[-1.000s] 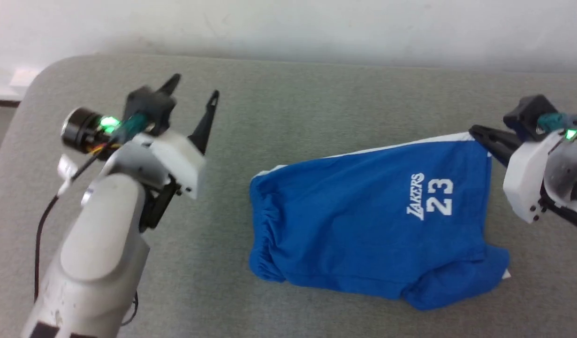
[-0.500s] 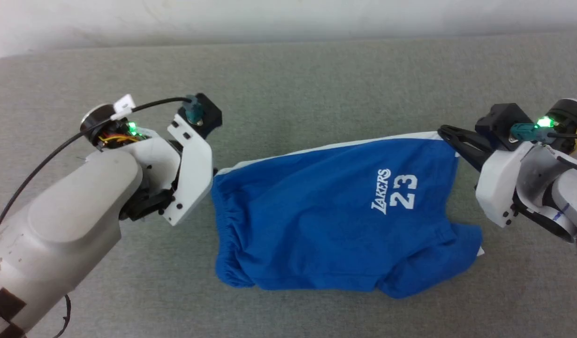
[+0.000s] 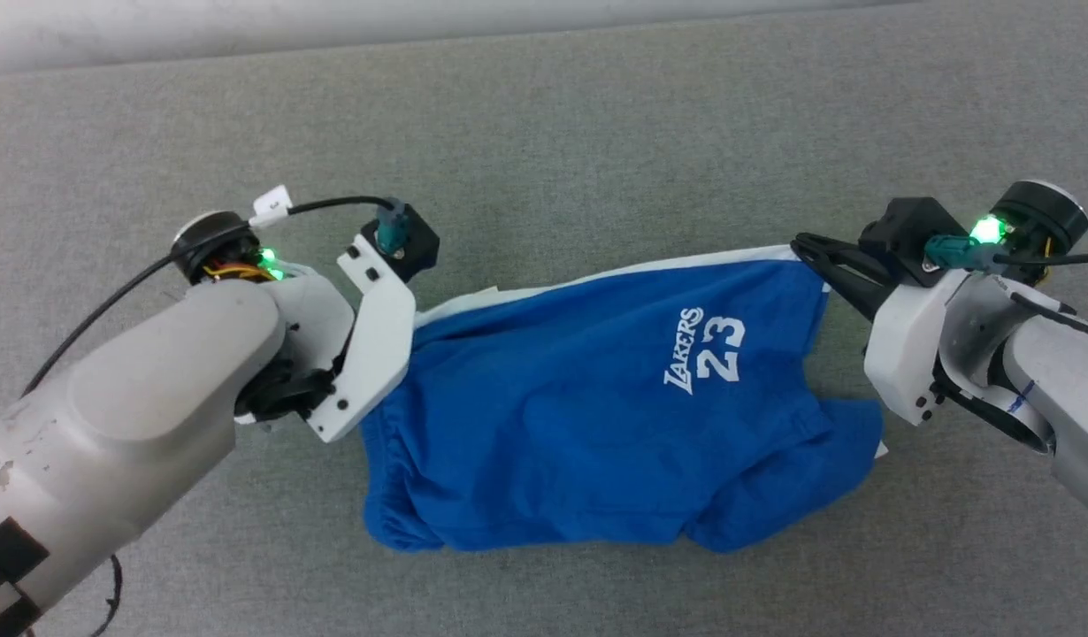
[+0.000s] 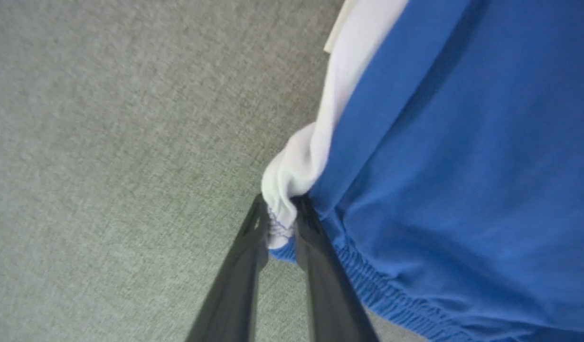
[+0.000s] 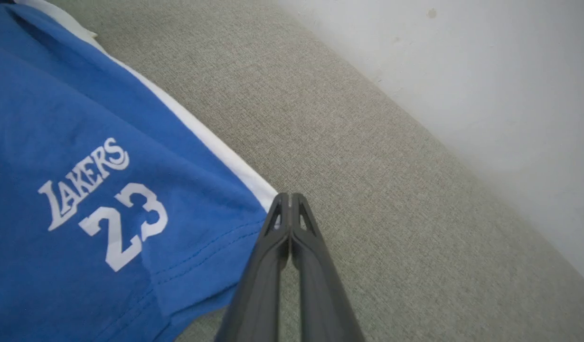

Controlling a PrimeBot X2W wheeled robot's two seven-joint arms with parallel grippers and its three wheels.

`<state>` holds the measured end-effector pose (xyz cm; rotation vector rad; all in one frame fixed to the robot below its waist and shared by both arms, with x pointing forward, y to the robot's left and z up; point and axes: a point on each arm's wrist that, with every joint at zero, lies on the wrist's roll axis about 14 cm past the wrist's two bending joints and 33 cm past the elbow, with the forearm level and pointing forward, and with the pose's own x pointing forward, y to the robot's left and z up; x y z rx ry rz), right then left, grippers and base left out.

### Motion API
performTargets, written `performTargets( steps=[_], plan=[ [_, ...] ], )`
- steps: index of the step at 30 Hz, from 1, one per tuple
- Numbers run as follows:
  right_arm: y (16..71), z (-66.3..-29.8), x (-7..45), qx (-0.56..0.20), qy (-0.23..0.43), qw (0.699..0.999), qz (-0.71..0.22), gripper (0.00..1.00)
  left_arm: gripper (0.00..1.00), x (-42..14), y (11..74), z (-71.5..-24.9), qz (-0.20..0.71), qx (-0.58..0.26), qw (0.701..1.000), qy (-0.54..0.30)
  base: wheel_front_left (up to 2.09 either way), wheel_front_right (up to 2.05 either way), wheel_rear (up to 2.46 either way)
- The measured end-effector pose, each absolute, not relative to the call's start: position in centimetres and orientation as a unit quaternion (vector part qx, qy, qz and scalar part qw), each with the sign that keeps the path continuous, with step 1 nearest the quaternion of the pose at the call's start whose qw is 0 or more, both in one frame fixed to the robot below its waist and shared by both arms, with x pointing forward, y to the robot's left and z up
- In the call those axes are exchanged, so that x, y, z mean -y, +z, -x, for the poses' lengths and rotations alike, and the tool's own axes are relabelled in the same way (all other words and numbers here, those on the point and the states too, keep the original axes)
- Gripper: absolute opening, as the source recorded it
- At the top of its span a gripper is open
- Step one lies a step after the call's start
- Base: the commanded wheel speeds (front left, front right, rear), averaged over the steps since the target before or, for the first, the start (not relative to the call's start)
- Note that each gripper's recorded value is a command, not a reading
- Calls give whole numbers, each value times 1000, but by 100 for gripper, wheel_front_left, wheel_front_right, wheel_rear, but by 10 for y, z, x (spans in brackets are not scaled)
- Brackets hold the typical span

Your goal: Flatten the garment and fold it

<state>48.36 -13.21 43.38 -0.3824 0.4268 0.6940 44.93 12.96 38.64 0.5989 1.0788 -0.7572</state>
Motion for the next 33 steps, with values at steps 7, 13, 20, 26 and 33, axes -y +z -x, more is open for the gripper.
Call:
performTargets(
  steps=[7,13,20,26,33],
  plan=[
    [482,-501,135,-102,312,926,186,0,0,-112,418,-462,-229,-399,811,-362,0,0,0],
    [547,-515,138,9,277,940,198,0,0,-121,498,-503,-205,-241,892,-323,0,0,0],
    [643,-538,133,126,239,941,203,0,0,-128,603,-539,-189,-70,944,-260,0,0,0],
    [714,-567,126,204,213,928,225,0,0,-128,692,-575,-201,67,955,-209,0,0,0],
    [777,-608,134,271,169,914,250,0,0,-110,755,-616,-200,166,948,-183,0,0,0]
  ],
)
